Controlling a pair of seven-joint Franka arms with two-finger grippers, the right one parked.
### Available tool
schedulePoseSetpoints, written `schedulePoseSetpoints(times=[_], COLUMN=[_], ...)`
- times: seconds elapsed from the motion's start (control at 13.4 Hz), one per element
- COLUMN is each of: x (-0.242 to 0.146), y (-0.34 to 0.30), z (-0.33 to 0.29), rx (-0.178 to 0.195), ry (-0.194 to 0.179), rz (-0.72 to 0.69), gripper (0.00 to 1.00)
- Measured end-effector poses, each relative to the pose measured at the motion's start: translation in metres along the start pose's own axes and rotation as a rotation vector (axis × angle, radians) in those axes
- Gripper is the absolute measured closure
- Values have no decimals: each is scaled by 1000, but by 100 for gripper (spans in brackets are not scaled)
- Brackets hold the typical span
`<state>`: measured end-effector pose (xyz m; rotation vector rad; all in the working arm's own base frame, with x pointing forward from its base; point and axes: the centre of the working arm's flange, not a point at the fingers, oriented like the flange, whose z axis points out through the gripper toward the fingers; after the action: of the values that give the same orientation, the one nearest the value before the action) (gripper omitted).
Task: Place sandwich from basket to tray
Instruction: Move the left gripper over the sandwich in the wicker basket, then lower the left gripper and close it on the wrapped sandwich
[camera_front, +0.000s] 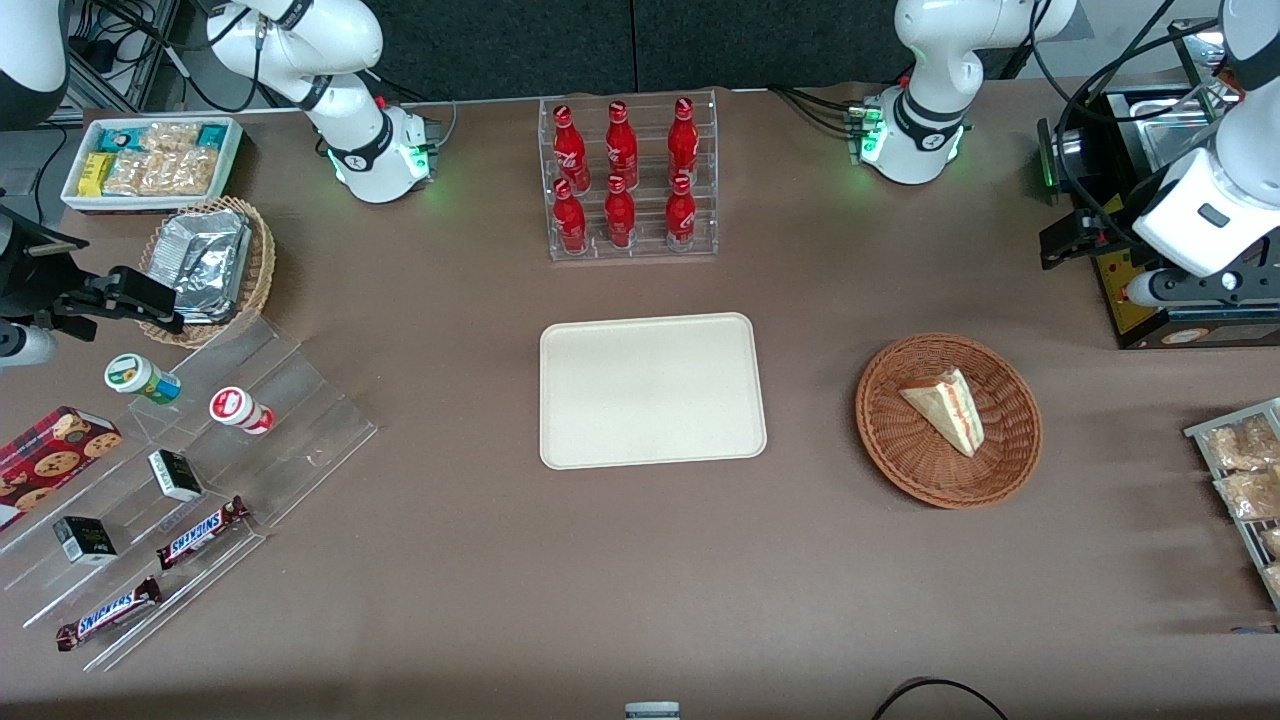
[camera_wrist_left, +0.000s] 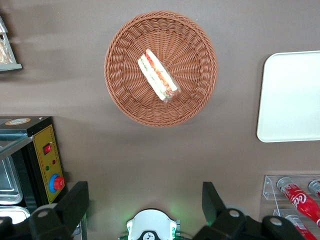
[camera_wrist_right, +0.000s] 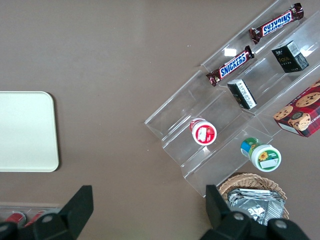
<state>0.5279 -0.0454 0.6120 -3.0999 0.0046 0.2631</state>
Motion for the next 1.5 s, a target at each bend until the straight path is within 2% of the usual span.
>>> schedulePoseSetpoints(times=[0.22, 0.37, 0.82, 0.97, 1.27, 1.5], x=[1, 7, 40, 46, 53, 59], y=[0, 0, 4, 6, 9, 11], z=[3, 17, 116, 147, 210, 250], rx=[0, 1, -5, -13, -49, -77], ry=[-5, -22, 10, 44, 140, 172], rz=[1, -1, -138, -218, -393, -516], gripper=[0, 0, 0, 0, 0, 0])
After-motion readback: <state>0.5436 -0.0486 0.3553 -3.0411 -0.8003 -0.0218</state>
